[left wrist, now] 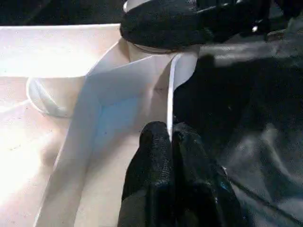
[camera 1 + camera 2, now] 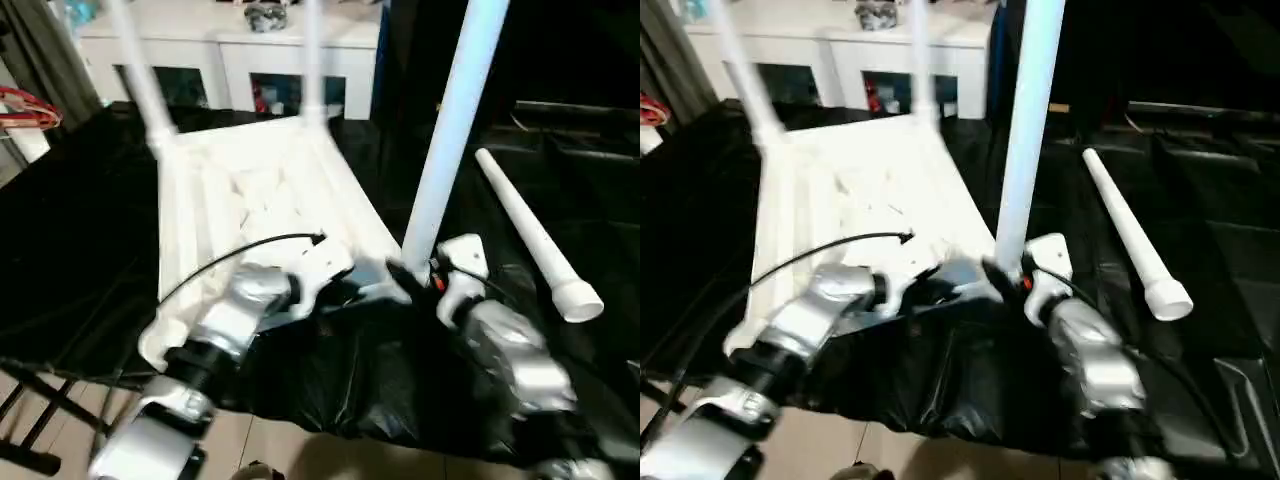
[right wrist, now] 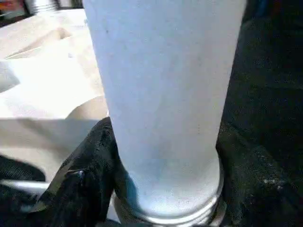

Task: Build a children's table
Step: Rotate leg to tighten

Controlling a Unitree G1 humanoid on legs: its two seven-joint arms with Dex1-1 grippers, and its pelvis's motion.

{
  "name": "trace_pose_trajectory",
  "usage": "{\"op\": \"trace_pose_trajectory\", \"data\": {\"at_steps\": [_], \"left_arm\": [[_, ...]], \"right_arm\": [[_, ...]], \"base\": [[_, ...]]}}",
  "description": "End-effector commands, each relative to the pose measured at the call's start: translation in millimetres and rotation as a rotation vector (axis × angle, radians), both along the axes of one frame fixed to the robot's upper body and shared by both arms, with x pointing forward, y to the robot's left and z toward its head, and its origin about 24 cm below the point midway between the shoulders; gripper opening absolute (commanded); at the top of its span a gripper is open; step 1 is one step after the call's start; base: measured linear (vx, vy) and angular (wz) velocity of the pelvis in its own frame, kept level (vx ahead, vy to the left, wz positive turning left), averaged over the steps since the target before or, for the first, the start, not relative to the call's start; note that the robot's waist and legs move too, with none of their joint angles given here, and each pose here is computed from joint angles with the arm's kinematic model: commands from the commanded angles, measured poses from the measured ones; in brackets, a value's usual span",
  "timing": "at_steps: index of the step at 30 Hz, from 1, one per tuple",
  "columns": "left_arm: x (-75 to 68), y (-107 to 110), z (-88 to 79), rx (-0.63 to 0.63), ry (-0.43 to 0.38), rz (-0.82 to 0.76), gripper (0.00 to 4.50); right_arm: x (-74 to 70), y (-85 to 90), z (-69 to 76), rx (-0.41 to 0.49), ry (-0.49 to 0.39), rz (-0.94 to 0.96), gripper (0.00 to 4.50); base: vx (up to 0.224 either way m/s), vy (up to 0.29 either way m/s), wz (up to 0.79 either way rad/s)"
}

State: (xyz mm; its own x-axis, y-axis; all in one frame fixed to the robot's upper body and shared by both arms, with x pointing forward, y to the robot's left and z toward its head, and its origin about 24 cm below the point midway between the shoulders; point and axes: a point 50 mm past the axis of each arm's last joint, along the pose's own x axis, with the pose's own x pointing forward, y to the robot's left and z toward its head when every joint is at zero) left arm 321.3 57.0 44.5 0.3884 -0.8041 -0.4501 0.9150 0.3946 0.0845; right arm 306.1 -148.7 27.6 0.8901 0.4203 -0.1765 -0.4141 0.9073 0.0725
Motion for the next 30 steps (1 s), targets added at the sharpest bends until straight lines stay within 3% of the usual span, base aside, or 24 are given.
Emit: {"op": "trace_pose_trajectory", "data": {"at_steps": [1, 5, 10, 12, 15, 17, 20, 22, 28, 30], "left_arm": [[5.3, -26, 23.1, -0.079, -0.087, -0.005, 0.00], [2.1, -28, 21.8, -0.081, -0.092, -0.029, 0.00], [0.4, -27, 19.0, -0.077, -0.095, -0.022, 0.00], [0.1, -26, 17.7, -0.067, -0.102, -0.022, 0.00], [-0.3, -24, 16.6, -0.060, -0.101, -0.019, 0.00], [-0.2, -23, 16.7, -0.071, -0.083, -0.007, 0.45], [-0.1, -21, 17.8, -0.081, -0.083, -0.005, 0.45], [5.0, -16, 25.0, -0.105, -0.132, 0.036, 0.75], [22.7, 11, 50.4, -0.109, -0.236, 0.177, 0.83], [30.9, 37, 68.1, -0.080, -0.294, 0.284, 0.83]], "right_arm": [[-8.9, 45.5, -10.0, 0.042, 0.044, 0.173, 3.34], [-7.0, 37.0, -5.5, 0.035, 0.009, 0.137, 3.70], [-10.1, 2.2, 7.2, 0.001, -0.078, 0.084, 3.79], [-18.8, -14.9, 15.3, 0.023, -0.099, 0.114, 3.79], [-27.4, -27.2, 22.5, 0.040, -0.113, 0.149, 3.79], [-36.8, -39.0, 31.1, 0.064, -0.123, 0.190, 3.83], [-45.2, -48.4, 37.0, 0.068, -0.120, 0.228, 3.83], [-56.0, -56.7, 39.7, 0.047, -0.088, 0.285, 3.83], [-63.1, -50.7, 35.1, 0.011, -0.031, 0.343, 3.83], [-66.7, -39.8, 29.8, -0.012, 0.008, 0.394, 3.83]], "base": [[0.000, 0.000, 0.00], [0.000, 0.000, 0.00], [0.000, 0.000, 0.00], [0.000, 0.000, 0.00], [0.000, 0.000, 0.00], [0.000, 0.000, 0.00], [0.000, 0.000, 0.00], [0.000, 0.000, 0.00], [0.000, 0.000, 0.00], [0.000, 0.000, 0.00]]}}
